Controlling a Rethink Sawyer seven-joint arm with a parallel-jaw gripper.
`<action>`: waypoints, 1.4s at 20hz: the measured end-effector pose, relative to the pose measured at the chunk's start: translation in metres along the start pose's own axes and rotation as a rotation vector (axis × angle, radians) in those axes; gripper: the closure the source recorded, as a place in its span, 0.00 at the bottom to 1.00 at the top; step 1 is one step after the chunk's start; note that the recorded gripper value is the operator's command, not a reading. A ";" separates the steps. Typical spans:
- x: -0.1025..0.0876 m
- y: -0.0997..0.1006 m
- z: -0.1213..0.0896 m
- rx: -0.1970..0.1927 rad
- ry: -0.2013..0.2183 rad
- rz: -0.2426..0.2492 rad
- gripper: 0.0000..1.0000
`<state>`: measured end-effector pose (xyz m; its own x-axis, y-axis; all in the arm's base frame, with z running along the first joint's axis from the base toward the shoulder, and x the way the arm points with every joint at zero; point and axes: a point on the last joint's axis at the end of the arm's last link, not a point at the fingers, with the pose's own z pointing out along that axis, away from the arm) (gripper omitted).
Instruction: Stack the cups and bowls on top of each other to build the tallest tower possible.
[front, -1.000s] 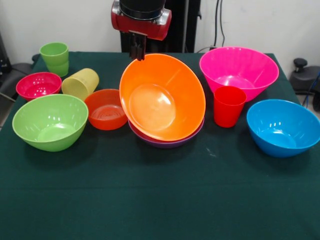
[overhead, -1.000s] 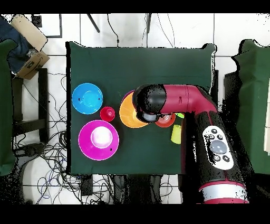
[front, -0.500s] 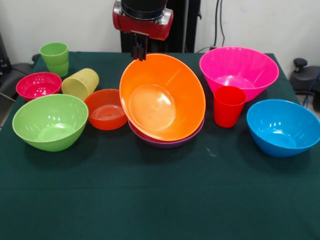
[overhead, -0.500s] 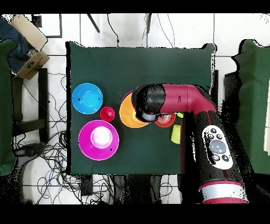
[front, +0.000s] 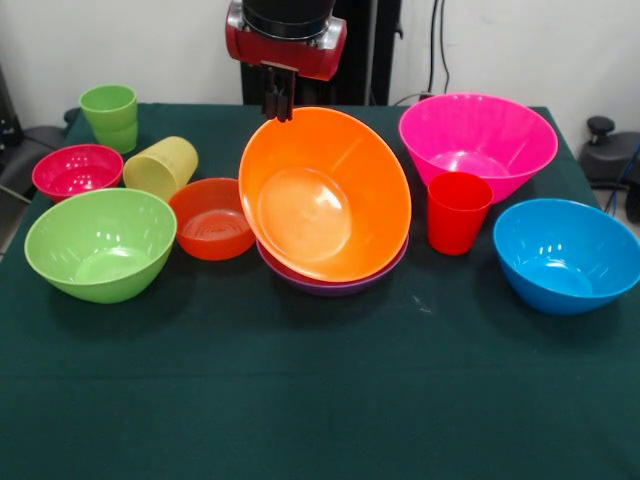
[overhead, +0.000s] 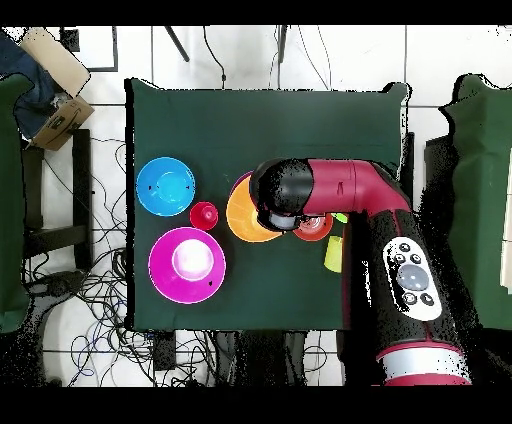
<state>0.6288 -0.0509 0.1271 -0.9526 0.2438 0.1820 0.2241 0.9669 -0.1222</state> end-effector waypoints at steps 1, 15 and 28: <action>0.000 0.000 0.000 0.000 0.000 0.000 1.00; 0.000 0.000 0.000 0.001 0.000 -0.001 1.00; 0.001 -0.001 -0.001 0.005 0.016 0.000 1.00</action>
<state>0.6278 -0.0513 0.1282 -0.9492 0.2450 0.1973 0.2230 0.9665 -0.1271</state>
